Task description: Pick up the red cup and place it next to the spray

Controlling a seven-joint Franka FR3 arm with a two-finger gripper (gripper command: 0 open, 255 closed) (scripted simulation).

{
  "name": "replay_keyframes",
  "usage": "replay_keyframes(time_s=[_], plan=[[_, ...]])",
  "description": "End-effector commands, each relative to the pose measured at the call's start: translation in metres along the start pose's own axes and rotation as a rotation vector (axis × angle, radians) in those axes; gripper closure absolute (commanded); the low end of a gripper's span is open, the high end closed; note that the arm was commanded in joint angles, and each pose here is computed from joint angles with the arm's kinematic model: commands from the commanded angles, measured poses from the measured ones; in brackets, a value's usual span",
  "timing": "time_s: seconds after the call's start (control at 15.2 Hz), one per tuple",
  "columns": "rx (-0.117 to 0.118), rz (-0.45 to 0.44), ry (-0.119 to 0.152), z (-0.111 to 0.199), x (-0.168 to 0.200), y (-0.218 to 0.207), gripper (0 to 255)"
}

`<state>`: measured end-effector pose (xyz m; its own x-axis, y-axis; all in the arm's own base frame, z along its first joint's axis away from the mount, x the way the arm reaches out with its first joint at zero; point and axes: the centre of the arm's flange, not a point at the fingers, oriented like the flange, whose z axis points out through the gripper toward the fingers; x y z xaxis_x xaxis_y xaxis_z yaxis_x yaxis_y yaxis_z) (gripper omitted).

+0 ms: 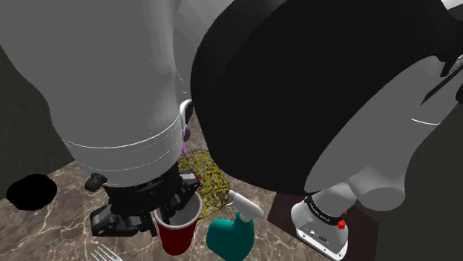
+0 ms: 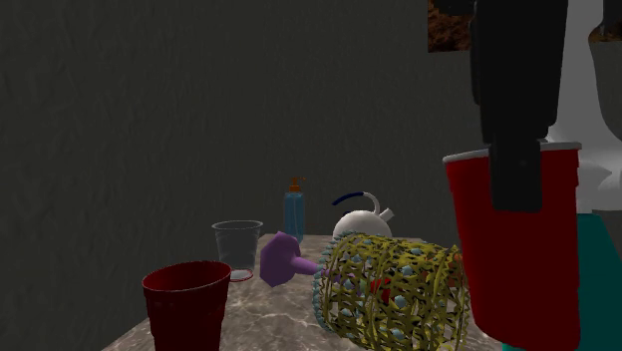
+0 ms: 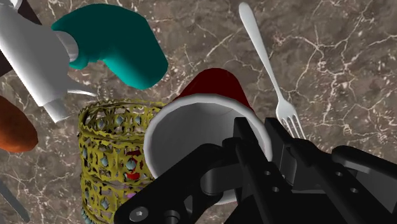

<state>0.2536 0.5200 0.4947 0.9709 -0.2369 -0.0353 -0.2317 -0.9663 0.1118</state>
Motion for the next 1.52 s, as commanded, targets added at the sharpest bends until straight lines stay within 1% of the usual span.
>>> replay_keyframes(time_s=[0.0,1.25,1.45], plan=[[0.001,0.0,0.0,0.011,0.0,-0.001,255],[0.001,0.0,0.0,0.11,0.004,-0.013,255],[0.001,0.0,0.0,0.114,0.004,-0.013,255]])
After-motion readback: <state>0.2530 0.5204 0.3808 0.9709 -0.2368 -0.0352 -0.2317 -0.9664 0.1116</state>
